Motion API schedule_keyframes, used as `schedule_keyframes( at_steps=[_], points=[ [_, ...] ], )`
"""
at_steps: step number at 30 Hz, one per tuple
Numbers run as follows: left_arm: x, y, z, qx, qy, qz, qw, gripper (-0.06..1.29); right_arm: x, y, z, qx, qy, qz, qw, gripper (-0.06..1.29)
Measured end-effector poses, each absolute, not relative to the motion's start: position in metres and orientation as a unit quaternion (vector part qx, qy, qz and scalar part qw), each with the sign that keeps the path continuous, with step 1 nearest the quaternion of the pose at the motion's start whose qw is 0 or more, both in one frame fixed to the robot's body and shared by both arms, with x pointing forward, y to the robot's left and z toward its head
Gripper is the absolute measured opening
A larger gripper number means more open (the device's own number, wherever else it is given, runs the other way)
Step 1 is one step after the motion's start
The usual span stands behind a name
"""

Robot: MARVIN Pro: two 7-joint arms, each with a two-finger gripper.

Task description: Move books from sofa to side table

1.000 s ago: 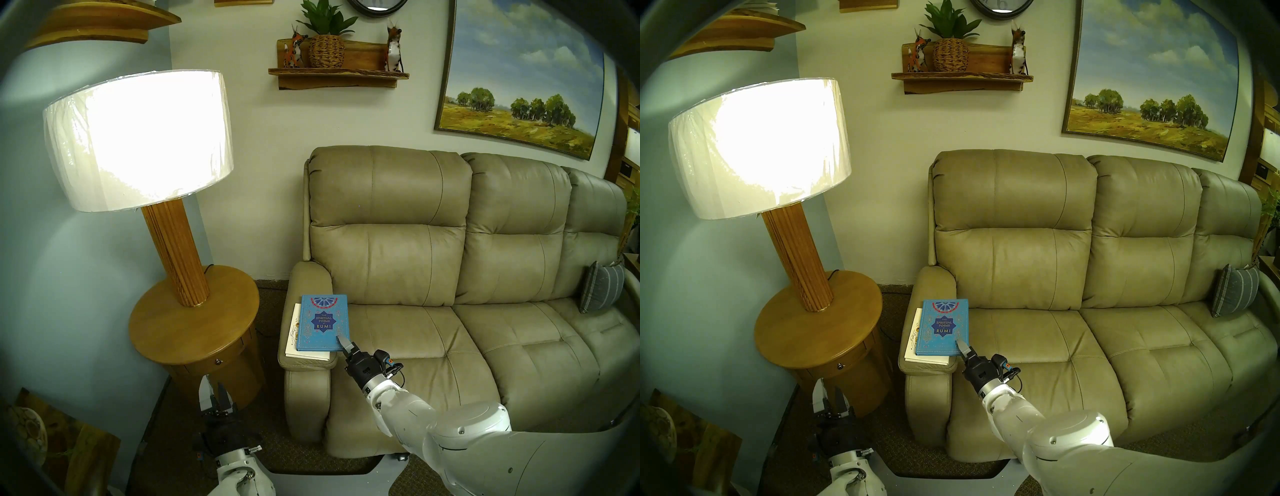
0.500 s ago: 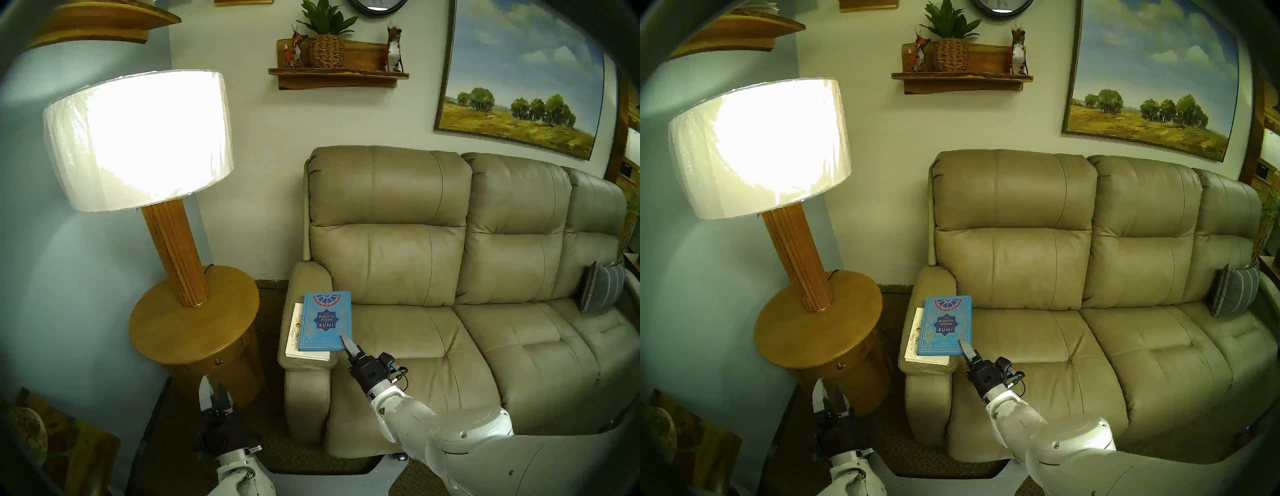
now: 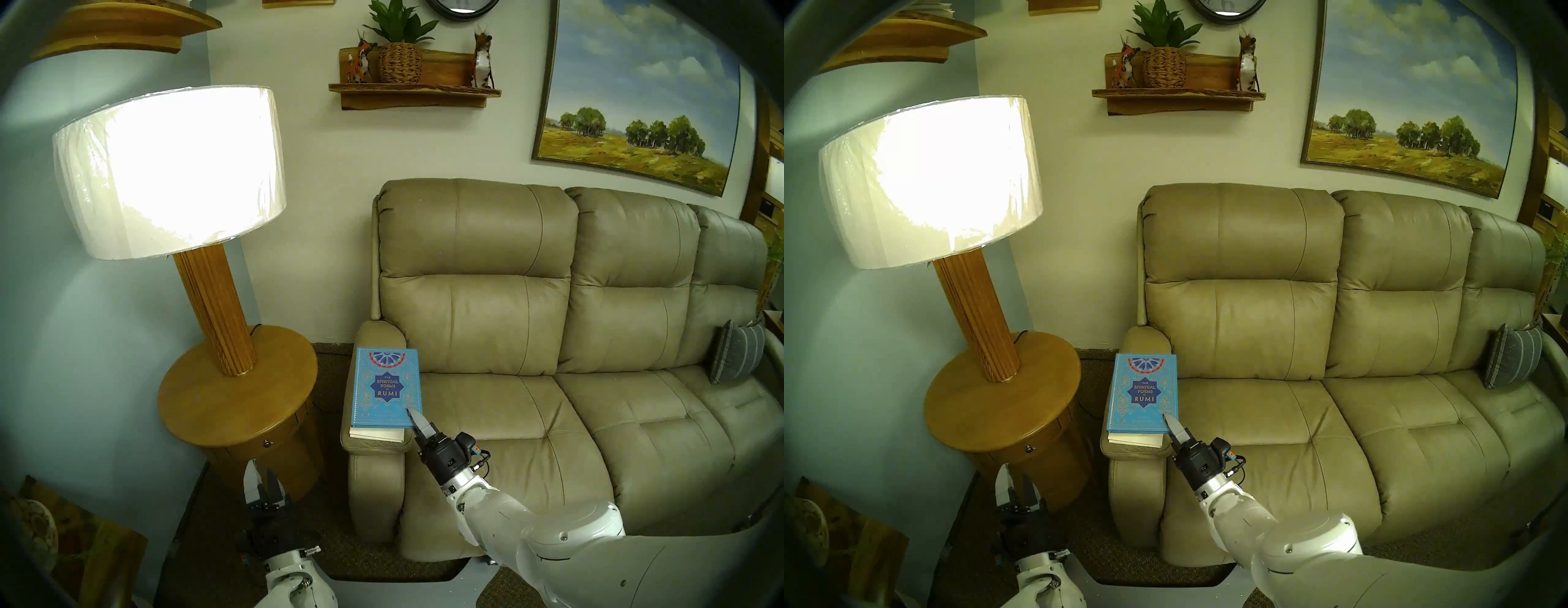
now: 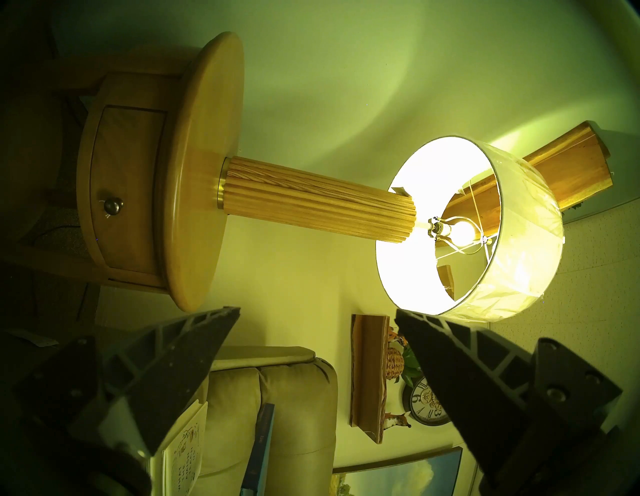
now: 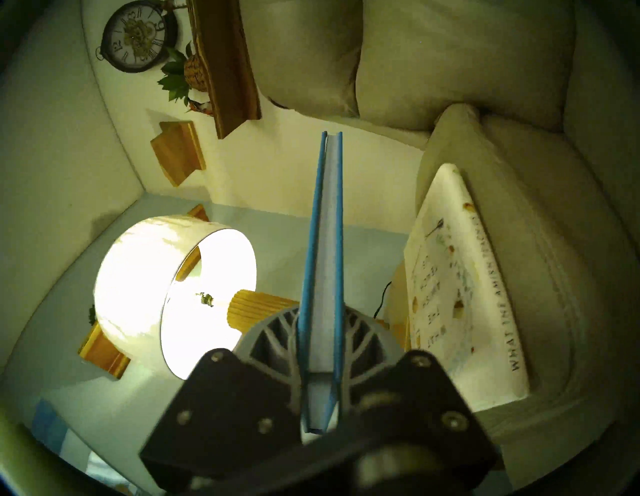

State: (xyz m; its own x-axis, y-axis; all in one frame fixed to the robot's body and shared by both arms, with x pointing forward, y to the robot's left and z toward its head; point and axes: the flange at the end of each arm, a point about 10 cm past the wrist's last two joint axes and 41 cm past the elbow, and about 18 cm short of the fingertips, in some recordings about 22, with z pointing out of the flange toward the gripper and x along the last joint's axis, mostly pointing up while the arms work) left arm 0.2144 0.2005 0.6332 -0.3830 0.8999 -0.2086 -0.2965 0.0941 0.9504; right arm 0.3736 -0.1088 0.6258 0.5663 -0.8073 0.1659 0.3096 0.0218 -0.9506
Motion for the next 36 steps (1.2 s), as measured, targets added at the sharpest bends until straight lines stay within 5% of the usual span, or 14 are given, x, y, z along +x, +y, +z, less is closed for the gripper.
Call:
schedule_keyframes(
  at_steps=[36],
  points=[
    [0.214,0.201,0.633,0.270,0.559,0.616,0.485,1.25,0.312,-0.020,0.614,-0.599,0.119,-0.278,0.741,0.12]
  ],
)
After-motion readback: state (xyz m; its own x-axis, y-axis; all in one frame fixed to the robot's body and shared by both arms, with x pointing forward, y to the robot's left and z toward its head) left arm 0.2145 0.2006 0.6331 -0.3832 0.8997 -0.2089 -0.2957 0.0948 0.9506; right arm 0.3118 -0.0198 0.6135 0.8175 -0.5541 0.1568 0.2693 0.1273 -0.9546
